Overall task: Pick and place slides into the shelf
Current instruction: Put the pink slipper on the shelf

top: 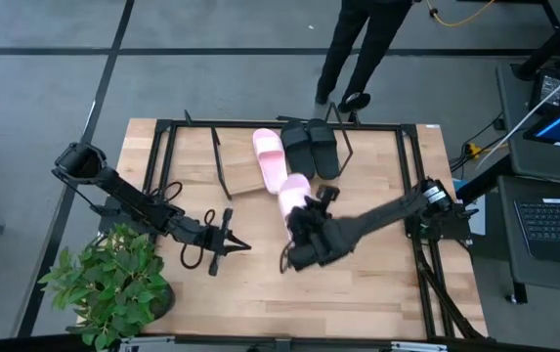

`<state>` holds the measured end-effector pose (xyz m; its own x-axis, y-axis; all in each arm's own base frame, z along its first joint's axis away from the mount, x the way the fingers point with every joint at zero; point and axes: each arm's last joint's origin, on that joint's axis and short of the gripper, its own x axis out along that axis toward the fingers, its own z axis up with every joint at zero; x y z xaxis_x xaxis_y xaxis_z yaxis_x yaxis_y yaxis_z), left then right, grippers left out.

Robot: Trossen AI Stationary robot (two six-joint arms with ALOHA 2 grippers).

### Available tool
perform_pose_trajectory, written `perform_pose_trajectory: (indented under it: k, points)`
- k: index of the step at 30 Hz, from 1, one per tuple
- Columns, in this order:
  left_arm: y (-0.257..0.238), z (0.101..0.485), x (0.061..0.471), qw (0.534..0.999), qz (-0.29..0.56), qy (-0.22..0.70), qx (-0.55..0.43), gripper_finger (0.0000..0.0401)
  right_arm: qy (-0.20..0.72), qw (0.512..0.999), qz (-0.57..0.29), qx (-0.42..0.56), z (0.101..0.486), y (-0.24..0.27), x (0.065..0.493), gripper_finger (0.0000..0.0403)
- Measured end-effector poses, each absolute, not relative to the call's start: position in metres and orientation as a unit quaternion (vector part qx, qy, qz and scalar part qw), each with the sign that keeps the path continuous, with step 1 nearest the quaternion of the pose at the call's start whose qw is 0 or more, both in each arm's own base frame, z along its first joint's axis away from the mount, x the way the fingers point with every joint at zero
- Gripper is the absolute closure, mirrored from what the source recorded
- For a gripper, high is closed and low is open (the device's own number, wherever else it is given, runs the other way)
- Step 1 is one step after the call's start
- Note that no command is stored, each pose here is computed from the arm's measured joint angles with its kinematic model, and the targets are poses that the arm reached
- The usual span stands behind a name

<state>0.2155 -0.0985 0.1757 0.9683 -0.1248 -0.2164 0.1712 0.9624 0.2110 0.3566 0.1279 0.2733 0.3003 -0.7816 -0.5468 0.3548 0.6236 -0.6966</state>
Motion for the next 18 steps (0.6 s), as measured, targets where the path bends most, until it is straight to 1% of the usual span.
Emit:
perform_pose_trajectory:
  k: [6, 9, 14, 18]
  points:
    - [-0.101, 0.177, 0.215, 0.984, -0.081, 0.095, 0.126, 0.0401, 0.424, 0.803, -0.359, -0.215, 0.312, 0.092, 0.366, 0.0389]
    - [-0.102, 0.177, 0.214, 0.984, -0.082, 0.093, 0.126, 0.0401, 0.415, 0.819, -0.342, -0.200, 0.325, 0.074, 0.372, 0.0389]
    - [-0.101, 0.177, 0.214, 0.984, -0.082, 0.093, 0.126, 0.0401, 0.404, 0.839, -0.305, -0.198, 0.333, 0.048, 0.390, 0.0389]
    - [-0.103, 0.177, 0.214, 0.984, -0.084, 0.092, 0.123, 0.0401, 0.398, 0.841, -0.299, -0.209, 0.325, 0.025, 0.402, 0.0389]
